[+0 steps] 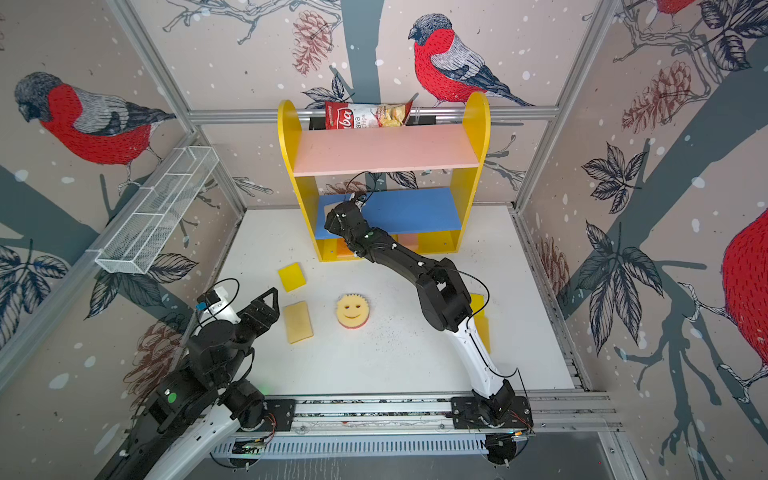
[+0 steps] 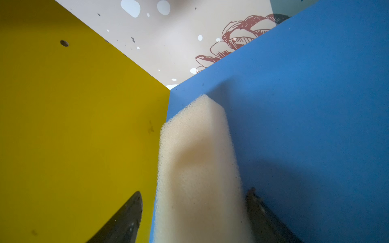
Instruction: Place and organize the cleaning sponges onto the shelf
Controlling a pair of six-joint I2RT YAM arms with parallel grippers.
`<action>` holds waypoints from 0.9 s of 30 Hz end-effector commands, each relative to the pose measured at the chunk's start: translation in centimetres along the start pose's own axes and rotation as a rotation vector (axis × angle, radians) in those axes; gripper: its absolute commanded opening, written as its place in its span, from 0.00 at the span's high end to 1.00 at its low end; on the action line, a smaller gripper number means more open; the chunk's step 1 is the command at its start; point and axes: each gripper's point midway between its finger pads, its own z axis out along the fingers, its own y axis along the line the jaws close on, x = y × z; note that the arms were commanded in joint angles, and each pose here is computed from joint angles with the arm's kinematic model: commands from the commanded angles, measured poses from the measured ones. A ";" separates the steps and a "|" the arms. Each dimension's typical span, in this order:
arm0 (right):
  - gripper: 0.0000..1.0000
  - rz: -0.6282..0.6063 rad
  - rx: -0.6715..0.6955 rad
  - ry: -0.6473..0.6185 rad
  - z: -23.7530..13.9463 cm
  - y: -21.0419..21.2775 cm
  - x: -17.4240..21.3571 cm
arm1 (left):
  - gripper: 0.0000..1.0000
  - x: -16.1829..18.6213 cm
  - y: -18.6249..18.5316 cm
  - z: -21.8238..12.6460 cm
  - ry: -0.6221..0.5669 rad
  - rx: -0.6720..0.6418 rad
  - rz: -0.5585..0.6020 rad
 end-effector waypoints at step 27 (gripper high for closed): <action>0.20 -0.258 0.034 -0.061 -1.1 3.1 -1.6 | 0.11 -0.5 0.0 -0.3 -0.015 0.000 -0.003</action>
